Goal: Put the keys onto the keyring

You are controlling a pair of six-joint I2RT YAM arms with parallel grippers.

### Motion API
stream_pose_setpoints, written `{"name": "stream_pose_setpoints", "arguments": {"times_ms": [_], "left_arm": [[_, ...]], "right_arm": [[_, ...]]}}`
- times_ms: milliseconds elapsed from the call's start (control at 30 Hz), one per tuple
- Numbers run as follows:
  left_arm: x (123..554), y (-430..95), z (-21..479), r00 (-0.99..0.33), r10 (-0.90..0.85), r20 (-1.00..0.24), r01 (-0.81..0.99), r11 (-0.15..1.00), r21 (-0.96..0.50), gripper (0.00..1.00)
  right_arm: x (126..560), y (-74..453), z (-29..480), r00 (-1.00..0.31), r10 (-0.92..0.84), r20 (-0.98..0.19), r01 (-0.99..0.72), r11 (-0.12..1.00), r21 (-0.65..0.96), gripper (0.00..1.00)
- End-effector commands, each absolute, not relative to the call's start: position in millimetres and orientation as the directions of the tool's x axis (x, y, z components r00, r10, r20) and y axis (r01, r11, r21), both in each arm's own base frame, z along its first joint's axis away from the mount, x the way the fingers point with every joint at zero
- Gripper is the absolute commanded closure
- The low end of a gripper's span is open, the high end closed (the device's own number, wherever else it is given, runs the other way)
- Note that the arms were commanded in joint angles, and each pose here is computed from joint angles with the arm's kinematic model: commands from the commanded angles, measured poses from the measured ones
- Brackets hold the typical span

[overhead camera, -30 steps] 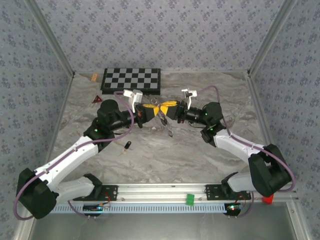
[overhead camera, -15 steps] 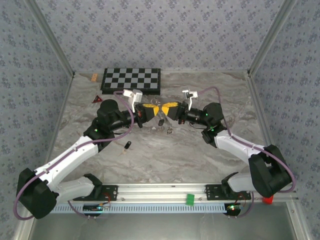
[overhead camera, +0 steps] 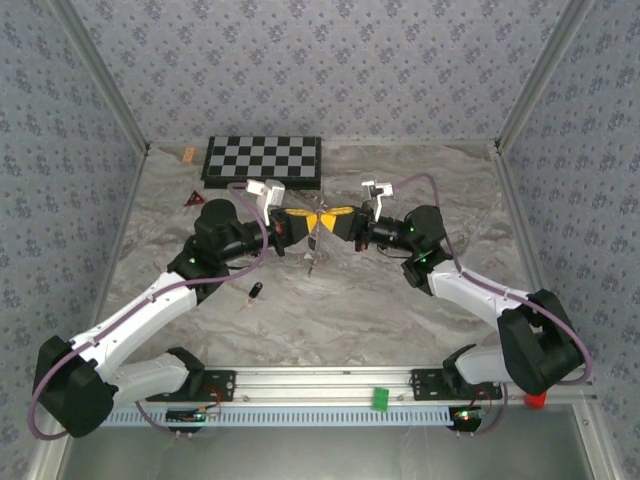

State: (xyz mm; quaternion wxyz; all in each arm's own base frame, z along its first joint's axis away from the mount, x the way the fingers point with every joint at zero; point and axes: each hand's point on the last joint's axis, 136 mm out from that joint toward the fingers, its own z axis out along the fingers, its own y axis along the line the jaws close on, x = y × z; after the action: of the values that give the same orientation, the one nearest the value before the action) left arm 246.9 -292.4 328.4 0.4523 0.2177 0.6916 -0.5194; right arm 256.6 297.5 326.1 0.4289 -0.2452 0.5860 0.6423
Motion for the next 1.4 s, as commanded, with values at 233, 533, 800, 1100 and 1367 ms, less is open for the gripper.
{"name": "stream_pose_setpoints", "arguments": {"times_ms": [233,533,800,1100,1367], "left_arm": [[237.5,-297.7,346.6,-0.478,-0.214,-0.852,0.812,0.264,-0.521,0.76],[238.2,-295.7,345.6,-0.474,-0.205,-0.857,0.809,0.282,-0.515,1.00],[240.8,-285.6,326.5,-0.439,-0.018,-0.898,0.808,0.430,-0.403,1.00],[244.9,-282.6,305.7,-0.423,0.103,-0.900,0.811,0.485,-0.326,1.00],[242.2,-291.9,303.7,-0.425,0.130,-0.896,0.824,0.464,-0.324,1.00]], "right_arm": [[248.5,302.7,346.0,-0.479,0.289,-0.829,-0.865,0.004,0.501,1.00],[252.3,301.1,340.1,-0.486,0.288,-0.825,-0.858,0.021,0.512,0.97],[270.0,273.9,314.3,-0.442,0.208,-0.872,-0.817,0.309,0.488,0.65],[248.6,259.4,310.6,-0.386,0.078,-0.919,-0.837,0.389,0.384,0.68],[233.5,273.5,307.1,-0.349,-0.010,-0.937,-0.873,0.367,0.321,0.71]]}}
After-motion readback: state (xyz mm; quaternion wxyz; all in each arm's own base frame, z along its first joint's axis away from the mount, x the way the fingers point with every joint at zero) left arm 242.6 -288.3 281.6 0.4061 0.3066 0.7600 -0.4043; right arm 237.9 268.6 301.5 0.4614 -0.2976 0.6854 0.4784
